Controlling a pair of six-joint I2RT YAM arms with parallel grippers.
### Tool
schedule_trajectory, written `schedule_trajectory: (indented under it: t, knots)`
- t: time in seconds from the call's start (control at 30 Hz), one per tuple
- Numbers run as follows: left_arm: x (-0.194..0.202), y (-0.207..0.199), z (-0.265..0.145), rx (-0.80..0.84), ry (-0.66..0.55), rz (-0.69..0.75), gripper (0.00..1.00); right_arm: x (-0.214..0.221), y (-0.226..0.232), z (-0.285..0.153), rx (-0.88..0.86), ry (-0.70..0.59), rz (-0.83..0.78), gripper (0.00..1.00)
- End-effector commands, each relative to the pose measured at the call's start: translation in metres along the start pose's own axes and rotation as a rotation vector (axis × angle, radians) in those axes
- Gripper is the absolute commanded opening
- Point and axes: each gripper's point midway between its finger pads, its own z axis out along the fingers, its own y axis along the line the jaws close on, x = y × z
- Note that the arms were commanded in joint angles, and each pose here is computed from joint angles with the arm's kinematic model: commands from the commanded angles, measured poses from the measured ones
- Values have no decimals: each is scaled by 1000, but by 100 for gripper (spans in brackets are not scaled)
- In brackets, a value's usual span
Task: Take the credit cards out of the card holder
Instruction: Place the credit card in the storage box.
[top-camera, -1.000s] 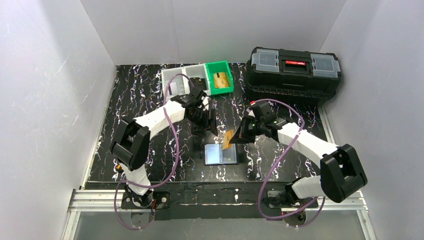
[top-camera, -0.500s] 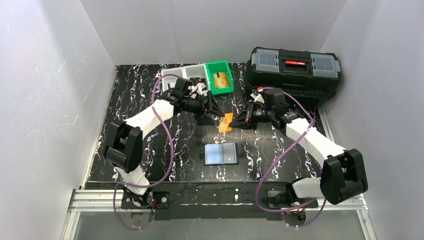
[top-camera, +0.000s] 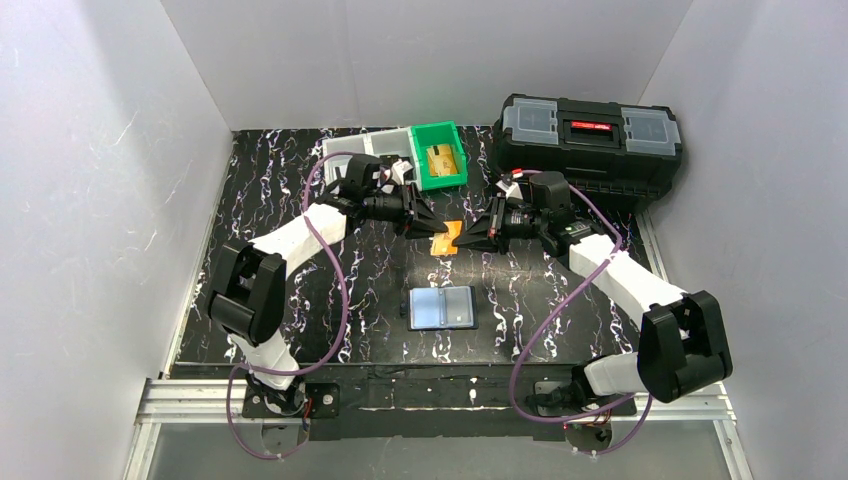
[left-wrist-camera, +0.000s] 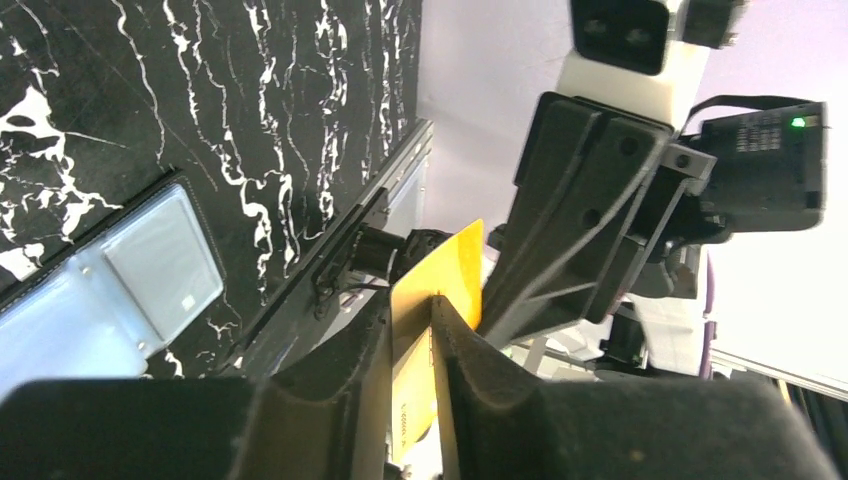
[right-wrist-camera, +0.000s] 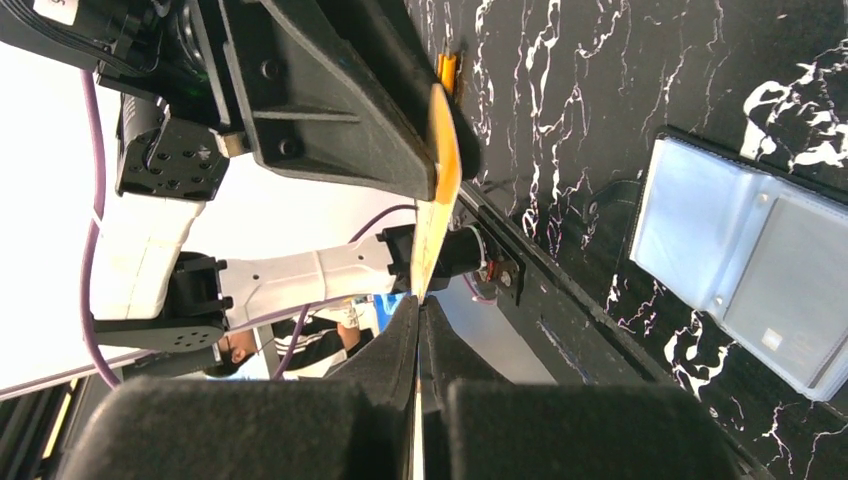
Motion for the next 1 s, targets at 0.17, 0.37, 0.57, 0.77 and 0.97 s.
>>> schedule_trajectory:
  t: [0.17,0.37,0.57,0.77,0.97]
  knots:
    - [8,-21,-11,56,-3,32,0,-4,-6,-2,46,-23,-39,29]
    - [-13,-28,-14,-17,-79,114,0,-10,-20,-17,197,-117,-86,87]
    - [-74,-33,-20,-127,-200,231,0,-4,-26,-43,295,-220,-124,98]
    - [-144,-23,-13,-206,-300,309,0,13,-32,-67,342,-274,-135,98]
    - [-217,-11,-2,-257,-429,415,0,27,-34,-90,384,-326,-163,98]
